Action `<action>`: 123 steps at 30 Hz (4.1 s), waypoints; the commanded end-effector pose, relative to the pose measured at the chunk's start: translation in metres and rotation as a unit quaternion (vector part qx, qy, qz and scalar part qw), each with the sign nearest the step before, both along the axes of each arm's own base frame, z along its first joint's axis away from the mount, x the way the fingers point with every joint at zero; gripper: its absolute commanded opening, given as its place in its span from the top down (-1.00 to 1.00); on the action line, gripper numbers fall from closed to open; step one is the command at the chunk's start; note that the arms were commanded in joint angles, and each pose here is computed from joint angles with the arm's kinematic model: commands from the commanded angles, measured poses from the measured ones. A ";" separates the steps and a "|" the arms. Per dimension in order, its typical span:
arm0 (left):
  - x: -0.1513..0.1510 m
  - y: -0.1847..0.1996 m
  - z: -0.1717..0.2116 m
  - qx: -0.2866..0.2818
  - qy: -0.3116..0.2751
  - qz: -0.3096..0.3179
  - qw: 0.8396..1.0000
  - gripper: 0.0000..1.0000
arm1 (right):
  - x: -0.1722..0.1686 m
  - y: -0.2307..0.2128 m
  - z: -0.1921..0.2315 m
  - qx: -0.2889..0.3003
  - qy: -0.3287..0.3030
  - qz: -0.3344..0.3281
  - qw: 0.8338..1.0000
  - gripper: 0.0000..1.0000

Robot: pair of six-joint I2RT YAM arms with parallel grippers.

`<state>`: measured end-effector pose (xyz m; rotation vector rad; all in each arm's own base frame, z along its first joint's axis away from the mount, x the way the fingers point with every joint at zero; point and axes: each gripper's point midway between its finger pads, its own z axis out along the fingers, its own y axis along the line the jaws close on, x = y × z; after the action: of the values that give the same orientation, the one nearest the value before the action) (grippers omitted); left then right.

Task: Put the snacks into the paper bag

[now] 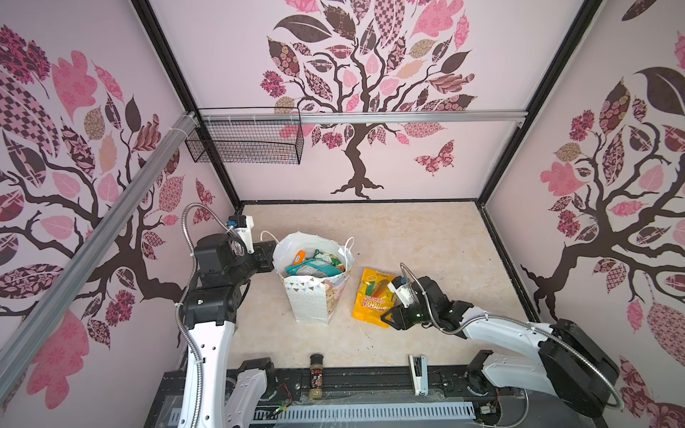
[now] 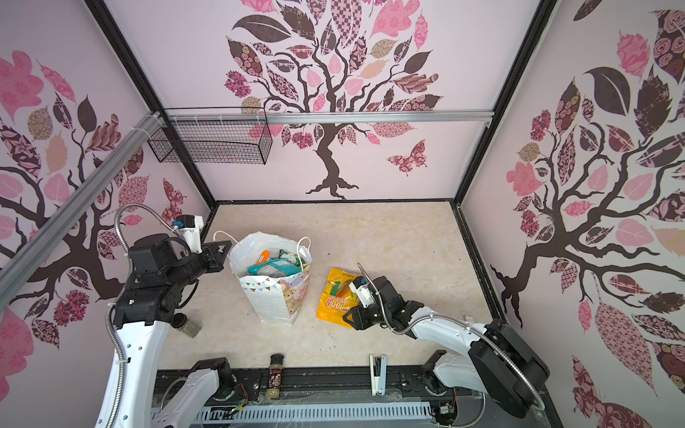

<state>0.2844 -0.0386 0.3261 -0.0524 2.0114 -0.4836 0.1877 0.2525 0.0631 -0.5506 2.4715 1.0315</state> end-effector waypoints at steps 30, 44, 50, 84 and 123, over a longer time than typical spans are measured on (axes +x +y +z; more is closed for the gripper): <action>-0.001 0.002 0.001 0.006 -0.013 0.002 1.000 0.96 | 0.025 0.006 0.004 0.022 -0.022 -0.054 0.998 1.00; -0.003 0.003 0.002 0.009 -0.015 0.005 1.000 0.96 | 0.026 0.006 0.046 0.055 -0.060 -0.055 0.995 1.00; -0.004 0.003 0.005 0.011 -0.023 0.006 1.000 0.96 | 0.029 0.003 0.071 0.065 -0.084 -0.067 0.992 1.00; -0.007 -0.004 0.013 0.005 -0.047 -0.013 0.999 1.00 | 0.045 0.009 0.325 0.145 -0.297 -0.110 0.937 1.00; -0.010 -0.007 0.015 0.003 -0.054 -0.019 0.998 1.00 | 0.008 0.169 0.498 0.156 -0.498 -0.119 0.845 1.00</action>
<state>0.2718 -0.0432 0.3309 -0.0219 1.9716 -0.4937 0.1914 0.4291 0.5144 -0.5959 1.4880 0.6859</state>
